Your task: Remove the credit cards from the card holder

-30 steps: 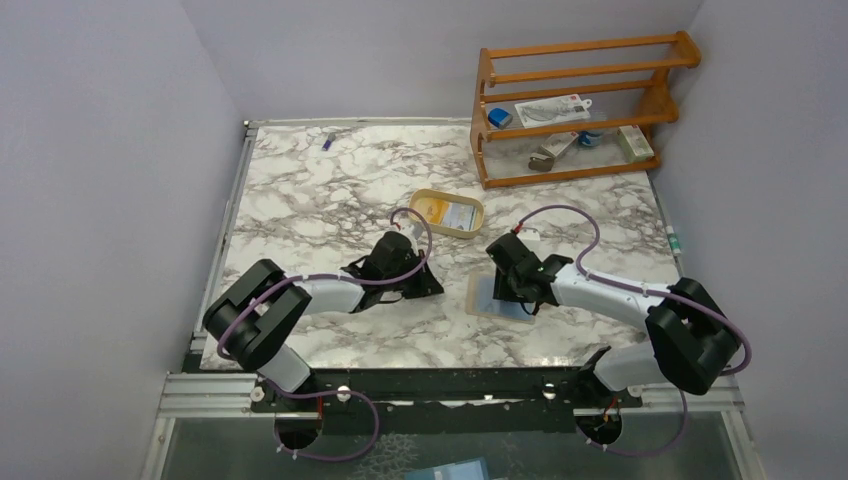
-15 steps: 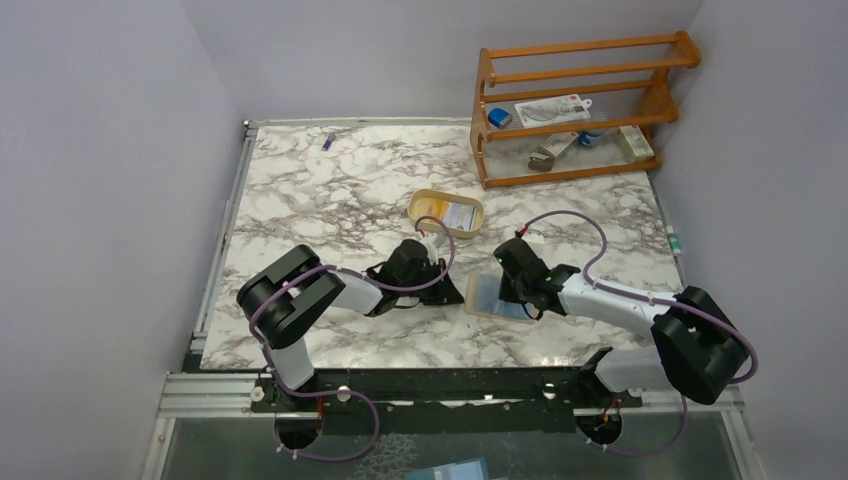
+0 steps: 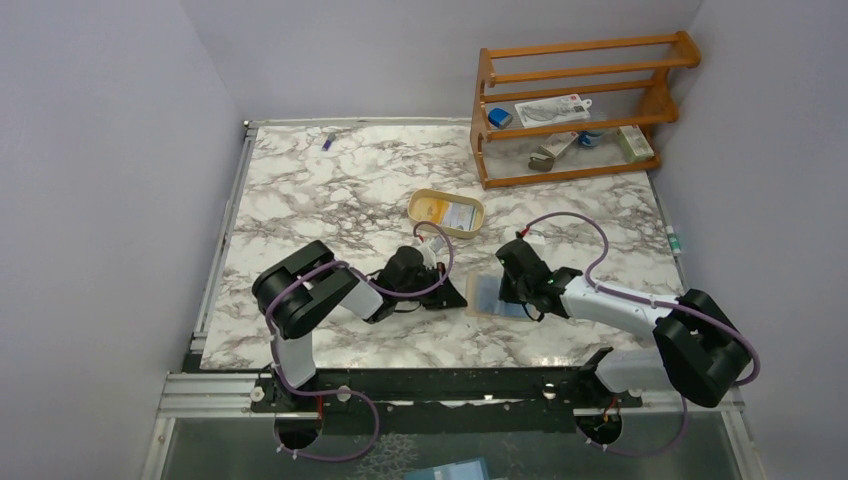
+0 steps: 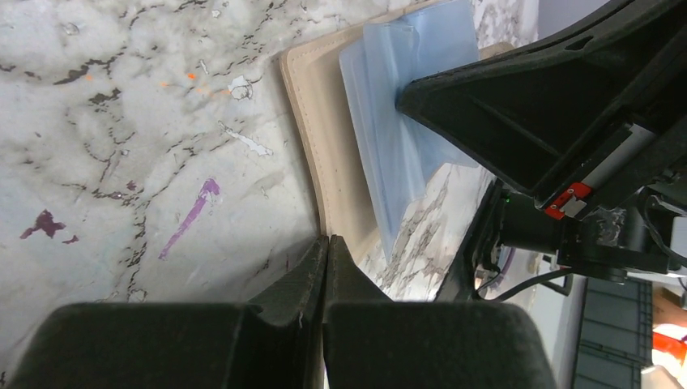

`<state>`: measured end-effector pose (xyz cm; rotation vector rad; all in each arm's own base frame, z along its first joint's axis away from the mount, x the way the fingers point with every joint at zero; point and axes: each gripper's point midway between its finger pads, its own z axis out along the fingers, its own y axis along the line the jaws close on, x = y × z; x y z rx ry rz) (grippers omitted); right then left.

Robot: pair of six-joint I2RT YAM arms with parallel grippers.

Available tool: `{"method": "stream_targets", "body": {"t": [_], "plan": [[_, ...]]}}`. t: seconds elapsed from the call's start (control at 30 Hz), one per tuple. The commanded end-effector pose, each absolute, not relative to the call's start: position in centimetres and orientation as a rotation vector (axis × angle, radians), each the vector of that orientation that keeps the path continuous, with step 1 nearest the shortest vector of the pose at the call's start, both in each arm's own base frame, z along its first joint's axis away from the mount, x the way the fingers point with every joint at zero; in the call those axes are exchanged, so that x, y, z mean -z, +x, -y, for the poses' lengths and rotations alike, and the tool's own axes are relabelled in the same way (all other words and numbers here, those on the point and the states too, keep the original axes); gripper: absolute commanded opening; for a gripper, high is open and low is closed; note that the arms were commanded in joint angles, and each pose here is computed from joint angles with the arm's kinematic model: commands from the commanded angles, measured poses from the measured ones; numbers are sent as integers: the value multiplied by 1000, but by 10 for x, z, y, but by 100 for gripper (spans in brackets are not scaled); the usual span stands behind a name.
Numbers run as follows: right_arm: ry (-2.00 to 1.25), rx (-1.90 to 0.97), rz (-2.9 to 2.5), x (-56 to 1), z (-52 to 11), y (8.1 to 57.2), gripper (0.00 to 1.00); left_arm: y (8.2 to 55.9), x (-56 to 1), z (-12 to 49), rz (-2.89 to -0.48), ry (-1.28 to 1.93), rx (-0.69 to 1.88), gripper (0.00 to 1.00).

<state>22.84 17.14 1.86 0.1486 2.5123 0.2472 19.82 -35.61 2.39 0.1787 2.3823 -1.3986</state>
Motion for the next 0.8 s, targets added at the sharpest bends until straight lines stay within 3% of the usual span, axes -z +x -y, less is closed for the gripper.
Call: {"method": "stream_targets", "body": {"t": [0.0, 0.23, 0.43, 0.5, 0.77], "plan": [[112, -331, -2655, 7, -179, 196, 1, 192, -32, 365, -2323, 191, 1515, 0], [102, -347, -2651, 5, -182, 197, 1, 192, -48, 369, -2215, 141, 1641, 1], [96, -360, -2647, 3, -183, 197, 1, 196, -48, 366, -2195, 84, 1632, 30], [94, -361, -2645, 3, -182, 197, 1, 197, -48, 364, -2190, 64, 1619, 35], [90, -380, -2645, 3, -184, 195, 1, 200, -46, 364, -2179, 34, 1621, 36]]}}
